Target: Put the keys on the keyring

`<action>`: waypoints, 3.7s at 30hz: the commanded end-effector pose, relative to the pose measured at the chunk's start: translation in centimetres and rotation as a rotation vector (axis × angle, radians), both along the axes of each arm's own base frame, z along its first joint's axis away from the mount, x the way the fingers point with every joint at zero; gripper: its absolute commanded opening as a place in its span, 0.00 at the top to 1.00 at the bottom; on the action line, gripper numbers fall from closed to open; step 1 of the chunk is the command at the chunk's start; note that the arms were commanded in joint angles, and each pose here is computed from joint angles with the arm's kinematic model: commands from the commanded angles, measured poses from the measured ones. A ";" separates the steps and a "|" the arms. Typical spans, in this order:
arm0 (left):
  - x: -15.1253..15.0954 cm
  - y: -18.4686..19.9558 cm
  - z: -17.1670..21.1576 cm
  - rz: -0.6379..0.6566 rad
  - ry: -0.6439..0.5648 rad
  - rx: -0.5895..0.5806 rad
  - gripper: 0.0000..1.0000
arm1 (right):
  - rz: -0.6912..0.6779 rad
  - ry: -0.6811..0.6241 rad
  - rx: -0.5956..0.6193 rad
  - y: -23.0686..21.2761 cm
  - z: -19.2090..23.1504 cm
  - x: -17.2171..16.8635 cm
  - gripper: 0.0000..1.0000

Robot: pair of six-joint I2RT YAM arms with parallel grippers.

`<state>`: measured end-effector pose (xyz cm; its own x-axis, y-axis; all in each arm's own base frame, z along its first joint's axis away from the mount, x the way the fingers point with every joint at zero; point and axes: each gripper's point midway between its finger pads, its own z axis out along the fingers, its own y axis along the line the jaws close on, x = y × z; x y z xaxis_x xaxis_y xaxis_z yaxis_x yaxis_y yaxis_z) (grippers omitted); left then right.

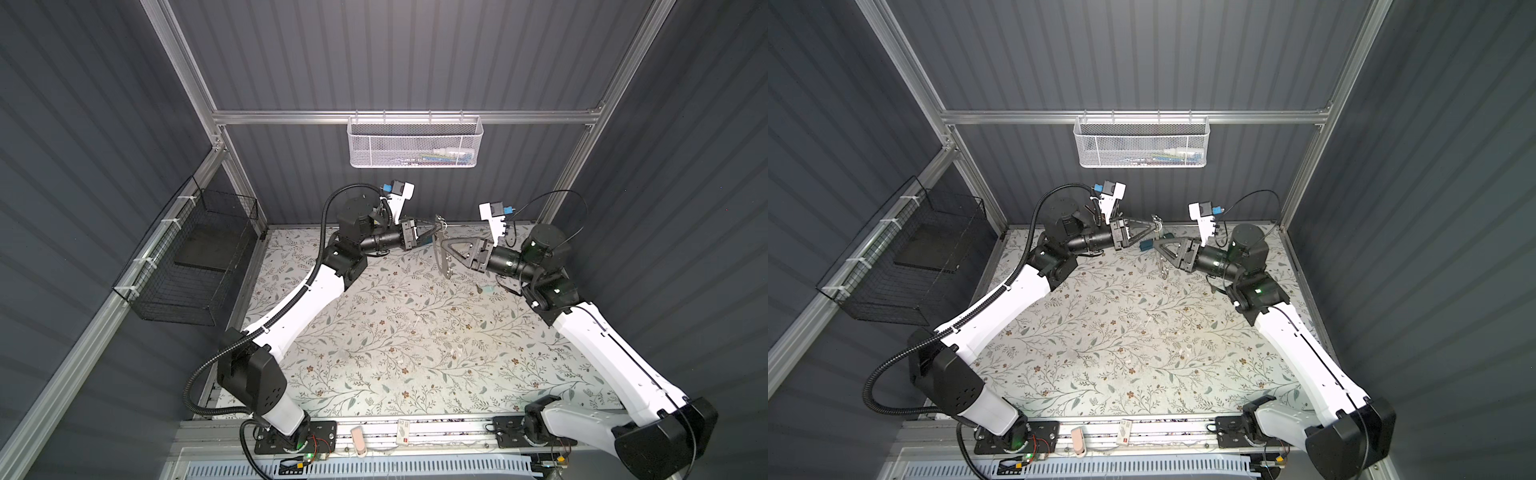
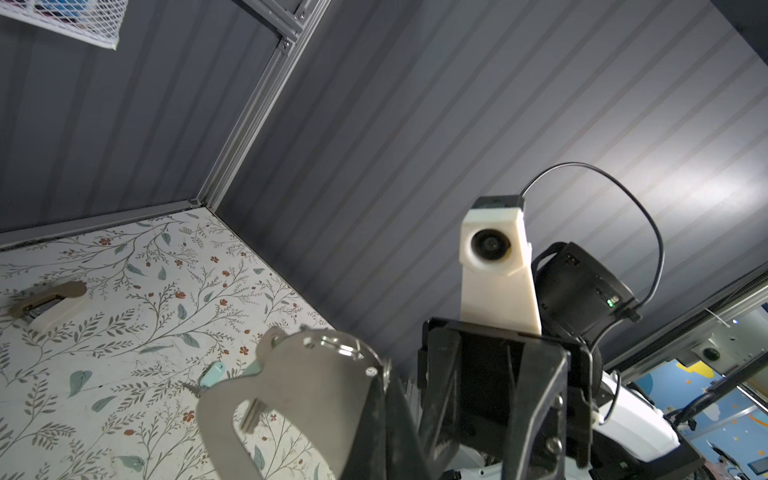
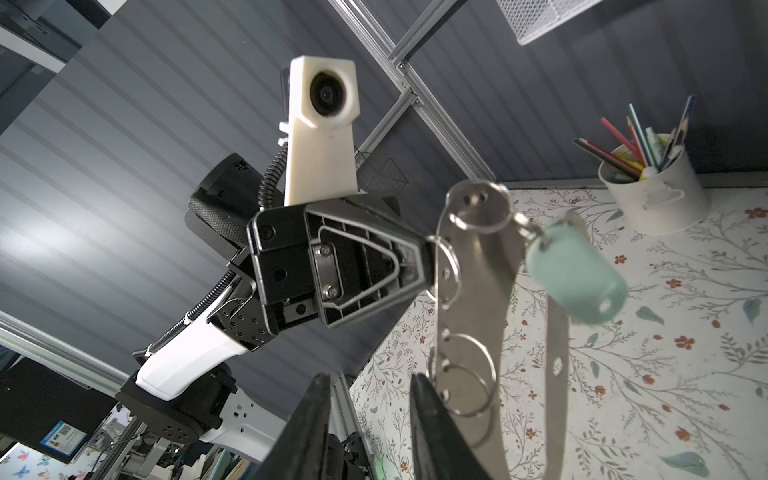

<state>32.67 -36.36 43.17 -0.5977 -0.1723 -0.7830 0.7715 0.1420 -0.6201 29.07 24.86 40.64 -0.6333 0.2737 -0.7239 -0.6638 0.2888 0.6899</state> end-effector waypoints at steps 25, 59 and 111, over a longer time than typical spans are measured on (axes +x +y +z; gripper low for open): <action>-0.8 1.2 3.3 0.049 -0.083 -0.049 1.00 | -0.370 -0.190 -0.338 -3.9 -0.6 0.3 0.59; -0.8 1.2 2.7 0.055 -0.068 -0.038 1.00 | -0.328 -0.144 -0.309 0.8 0.9 1.5 0.38; 0.0 2.1 1.9 0.201 -0.133 -0.026 1.00 | -0.196 -0.082 -0.242 3.9 1.5 0.0 0.87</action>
<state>32.96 -35.02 43.45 -0.5224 -0.2533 -0.8142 0.7761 0.2541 -0.5771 30.10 27.88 39.07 -0.5509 0.1621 -0.8187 -0.5731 0.6396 0.5123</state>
